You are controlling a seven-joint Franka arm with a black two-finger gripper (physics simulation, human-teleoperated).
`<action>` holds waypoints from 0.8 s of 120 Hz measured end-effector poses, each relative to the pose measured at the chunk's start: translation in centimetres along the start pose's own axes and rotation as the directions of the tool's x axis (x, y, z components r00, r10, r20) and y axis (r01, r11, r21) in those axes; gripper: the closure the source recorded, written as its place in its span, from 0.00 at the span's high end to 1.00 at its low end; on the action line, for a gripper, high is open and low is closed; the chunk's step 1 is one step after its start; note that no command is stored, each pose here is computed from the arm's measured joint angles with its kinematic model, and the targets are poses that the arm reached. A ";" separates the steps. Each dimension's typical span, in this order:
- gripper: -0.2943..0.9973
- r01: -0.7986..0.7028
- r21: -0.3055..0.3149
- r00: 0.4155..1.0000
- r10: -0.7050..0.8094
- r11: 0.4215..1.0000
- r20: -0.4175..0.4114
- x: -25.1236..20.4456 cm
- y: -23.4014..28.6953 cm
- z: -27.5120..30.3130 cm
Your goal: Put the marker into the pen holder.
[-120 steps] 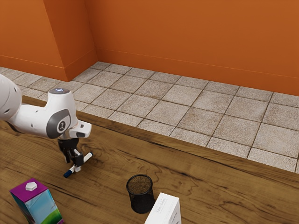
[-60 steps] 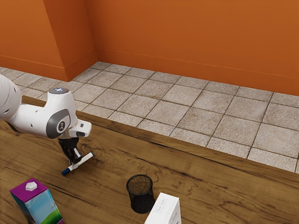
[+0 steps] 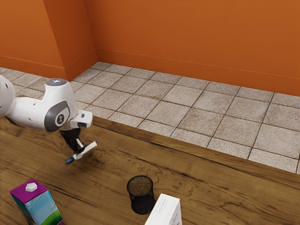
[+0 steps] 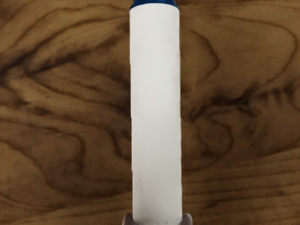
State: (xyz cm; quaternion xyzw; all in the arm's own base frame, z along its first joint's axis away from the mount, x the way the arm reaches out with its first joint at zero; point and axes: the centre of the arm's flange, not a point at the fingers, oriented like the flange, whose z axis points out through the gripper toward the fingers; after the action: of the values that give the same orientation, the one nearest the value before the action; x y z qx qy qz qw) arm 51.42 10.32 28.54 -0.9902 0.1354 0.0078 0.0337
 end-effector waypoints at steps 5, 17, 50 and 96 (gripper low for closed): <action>0.17 -0.005 0.006 1.000 0.005 1.000 -0.021 0.5 0.2 -1.1; 0.17 -0.034 0.029 0.996 0.036 0.999 -0.076 2.8 1.0 -4.3; 0.17 -0.177 0.074 0.977 0.184 0.981 -0.111 11.4 7.4 -10.6; 0.17 -0.338 -0.018 0.933 0.337 0.941 0.129 16.6 20.2 -13.8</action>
State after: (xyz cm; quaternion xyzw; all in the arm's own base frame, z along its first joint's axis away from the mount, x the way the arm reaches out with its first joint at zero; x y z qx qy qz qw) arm 62.11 -14.48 40.58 -0.9496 0.3008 0.0779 0.0427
